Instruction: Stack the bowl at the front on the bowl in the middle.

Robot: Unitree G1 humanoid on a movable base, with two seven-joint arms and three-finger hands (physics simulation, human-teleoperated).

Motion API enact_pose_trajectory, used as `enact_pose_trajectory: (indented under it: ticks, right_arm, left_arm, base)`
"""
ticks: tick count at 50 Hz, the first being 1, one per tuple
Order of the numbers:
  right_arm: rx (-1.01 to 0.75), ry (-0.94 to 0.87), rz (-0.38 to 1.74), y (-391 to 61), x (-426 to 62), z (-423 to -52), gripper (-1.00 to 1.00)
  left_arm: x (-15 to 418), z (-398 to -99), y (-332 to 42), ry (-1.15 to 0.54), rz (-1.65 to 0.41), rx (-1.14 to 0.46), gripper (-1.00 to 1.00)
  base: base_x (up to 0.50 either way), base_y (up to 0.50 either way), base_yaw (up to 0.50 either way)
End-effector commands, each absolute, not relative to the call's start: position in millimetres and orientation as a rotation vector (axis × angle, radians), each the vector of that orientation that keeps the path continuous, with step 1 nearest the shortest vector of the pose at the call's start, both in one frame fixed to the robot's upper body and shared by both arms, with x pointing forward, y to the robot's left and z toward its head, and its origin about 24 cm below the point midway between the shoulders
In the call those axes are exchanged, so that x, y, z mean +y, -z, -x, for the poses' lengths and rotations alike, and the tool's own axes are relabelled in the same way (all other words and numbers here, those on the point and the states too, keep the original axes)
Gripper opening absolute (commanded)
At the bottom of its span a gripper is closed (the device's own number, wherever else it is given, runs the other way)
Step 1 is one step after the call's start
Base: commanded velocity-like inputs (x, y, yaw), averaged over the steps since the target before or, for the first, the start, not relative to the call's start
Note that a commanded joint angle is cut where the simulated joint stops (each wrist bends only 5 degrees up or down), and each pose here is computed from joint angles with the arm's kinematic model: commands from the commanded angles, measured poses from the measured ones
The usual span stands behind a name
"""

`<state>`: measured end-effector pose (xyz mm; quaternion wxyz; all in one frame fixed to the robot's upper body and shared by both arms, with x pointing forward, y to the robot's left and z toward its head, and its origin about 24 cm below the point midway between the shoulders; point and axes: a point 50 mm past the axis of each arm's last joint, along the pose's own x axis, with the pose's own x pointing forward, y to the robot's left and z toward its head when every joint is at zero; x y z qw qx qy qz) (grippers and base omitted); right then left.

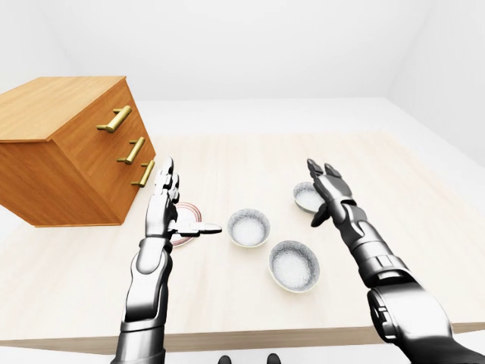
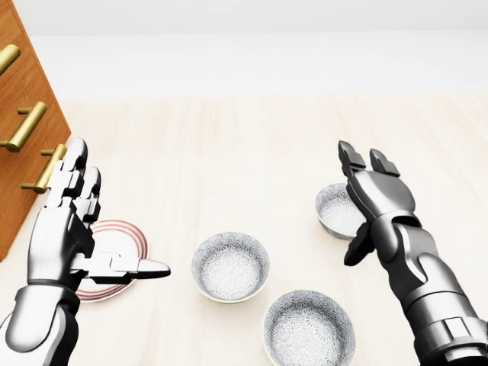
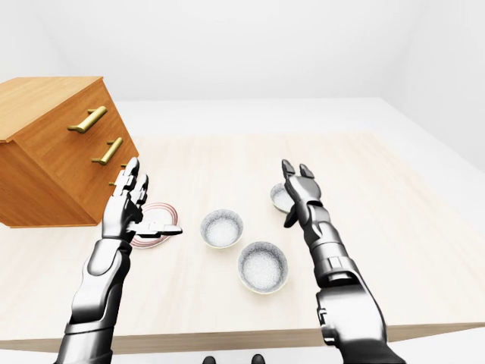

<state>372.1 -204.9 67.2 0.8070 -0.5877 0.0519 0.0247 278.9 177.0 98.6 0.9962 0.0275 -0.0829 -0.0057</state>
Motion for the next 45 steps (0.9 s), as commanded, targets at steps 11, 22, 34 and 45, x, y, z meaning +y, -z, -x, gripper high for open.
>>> enact_pose_trajectory:
  ticks: [11,22,34,45]
  right_arm:
    - [0.191,-0.084,1.575,-42,-219,-369,1.00]
    - [0.172,-0.113,1.596,-40,-208,-371,1.00]
    - [0.170,-0.142,1.585,-40,-198,-373,1.00]
    - [0.194,-0.177,1.588,-34,-195,-371,1.00]
  left_arm:
    - [176,-282,-93,0.016,-0.055,-0.141,1.00]
    - [176,-283,-90,0.017,-0.053,-0.128,1.00]
    - [177,-282,-89,0.015,-0.051,-0.122,1.00]
    - [178,-282,-88,0.013,-0.050,-0.116,1.00]
  base:
    - [0.00,0.00,0.00]
    - [0.00,0.00,0.00]
    - [0.00,0.00,0.00]
    - [0.00,0.00,0.00]
